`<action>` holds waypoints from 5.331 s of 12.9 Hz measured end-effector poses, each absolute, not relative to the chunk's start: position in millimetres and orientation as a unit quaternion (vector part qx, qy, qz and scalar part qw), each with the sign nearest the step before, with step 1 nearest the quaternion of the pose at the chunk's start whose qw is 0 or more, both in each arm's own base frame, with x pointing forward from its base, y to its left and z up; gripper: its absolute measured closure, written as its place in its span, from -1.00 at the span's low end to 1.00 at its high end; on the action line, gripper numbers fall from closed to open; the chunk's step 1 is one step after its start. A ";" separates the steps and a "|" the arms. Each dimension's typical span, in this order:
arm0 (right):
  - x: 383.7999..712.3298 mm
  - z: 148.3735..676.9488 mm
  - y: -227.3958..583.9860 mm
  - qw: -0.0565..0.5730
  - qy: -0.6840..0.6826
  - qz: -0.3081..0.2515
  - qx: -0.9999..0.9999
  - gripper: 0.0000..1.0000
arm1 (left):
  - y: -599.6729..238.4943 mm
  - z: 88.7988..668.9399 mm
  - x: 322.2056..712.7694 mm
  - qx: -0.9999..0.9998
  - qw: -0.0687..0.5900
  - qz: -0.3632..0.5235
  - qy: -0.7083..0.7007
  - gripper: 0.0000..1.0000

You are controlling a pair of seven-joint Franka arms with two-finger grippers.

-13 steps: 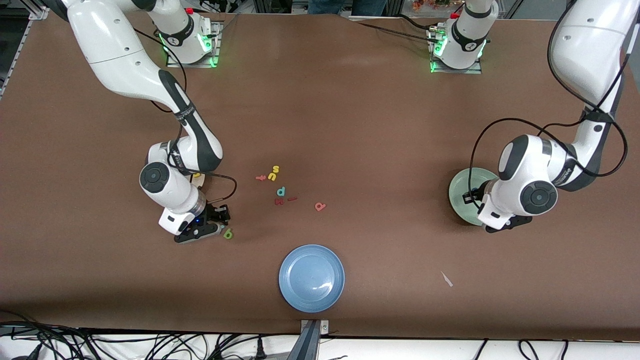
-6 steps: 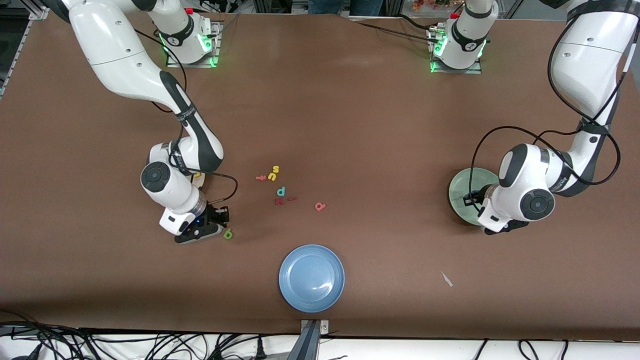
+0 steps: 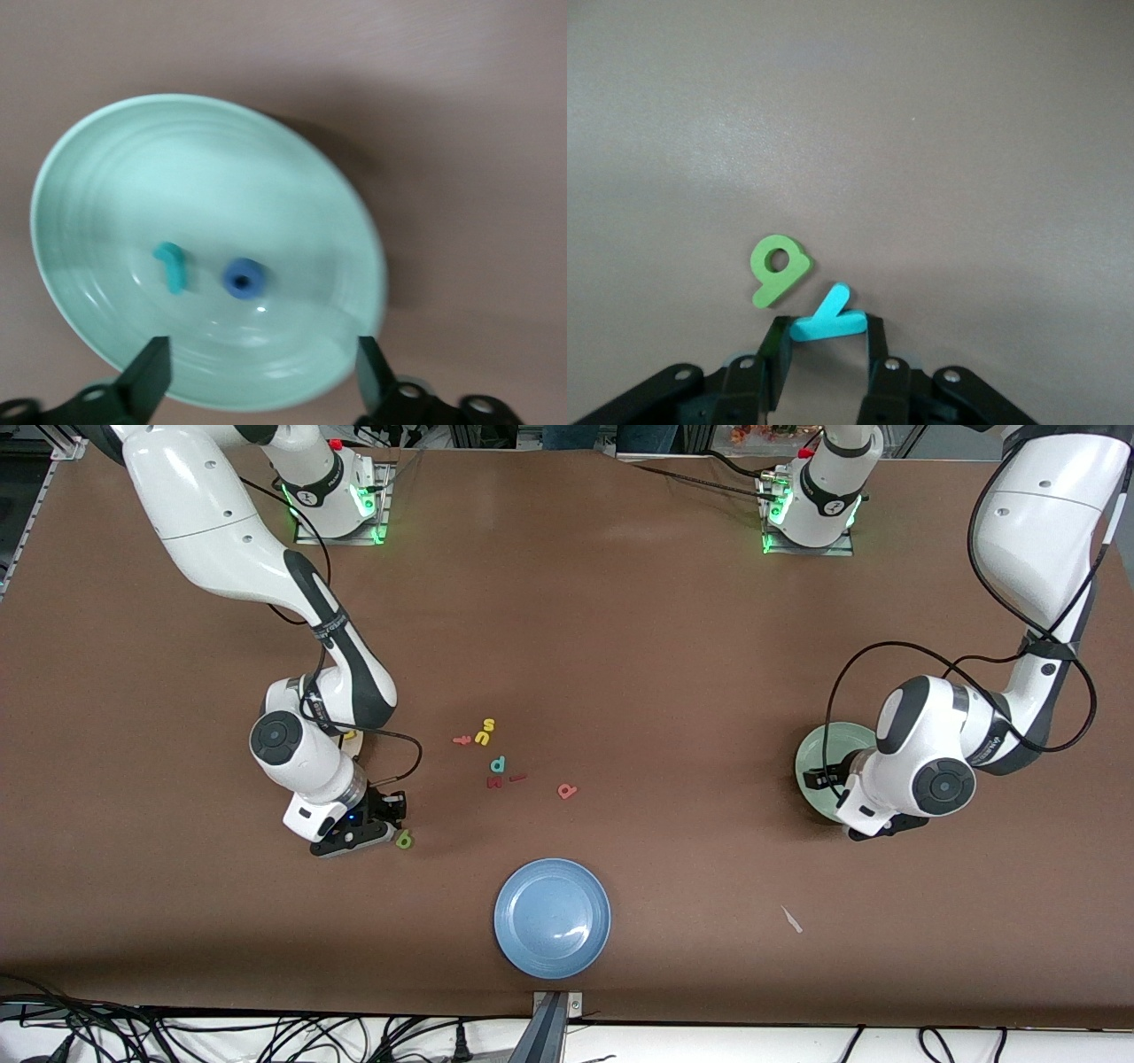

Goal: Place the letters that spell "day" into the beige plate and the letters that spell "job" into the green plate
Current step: 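Release the blue o while the right gripper carries cyan y to cream plate, then grasp the pink letter with the left gripper while the right gripper releases y, then grasp the green letter g with the right gripper and carry it to cream plate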

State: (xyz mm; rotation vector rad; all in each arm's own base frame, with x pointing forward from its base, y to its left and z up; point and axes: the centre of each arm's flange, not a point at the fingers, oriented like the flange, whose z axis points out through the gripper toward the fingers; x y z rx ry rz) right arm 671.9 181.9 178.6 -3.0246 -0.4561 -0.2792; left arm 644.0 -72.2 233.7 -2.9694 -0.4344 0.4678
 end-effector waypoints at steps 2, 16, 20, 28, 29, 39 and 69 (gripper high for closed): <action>672.3 179.9 180.1 0.033 -0.150 -0.089 -0.984 0.23 | -124.7 263.5 640.9 -0.973 0.041 0.136 -0.183 -1.00; 568.0 255.9 48.0 0.011 -0.164 0.030 -0.986 0.00 | -424.2 261.9 624.8 -0.924 -0.069 -0.036 -0.374 -0.99; 566.0 256.8 45.9 0.011 -0.165 0.028 -0.986 -0.72 | -465.9 227.5 617.4 -0.930 -0.065 -0.045 -0.359 -0.94; 617.3 267.0 149.5 0.022 -0.171 -0.026 -0.985 -0.73 | -499.6 183.9 595.6 -0.940 -0.048 -0.046 -0.335 -0.85; 624.3 262.5 167.4 0.025 -0.174 -0.030 -0.984 -0.73 | -499.9 179.2 595.0 -0.940 -0.045 -0.046 -0.334 -0.82; 695.3 220.0 214.3 0.038 -0.180 -0.069 -0.981 -0.67 | -501.5 168.7 599.8 -0.941 -0.038 -0.068 -0.330 -0.64; 706.6 180.0 208.8 0.026 -0.209 -0.086 -0.974 0.36 | -510.2 173.8 597.4 -0.942 -0.044 -0.072 -0.325 0.15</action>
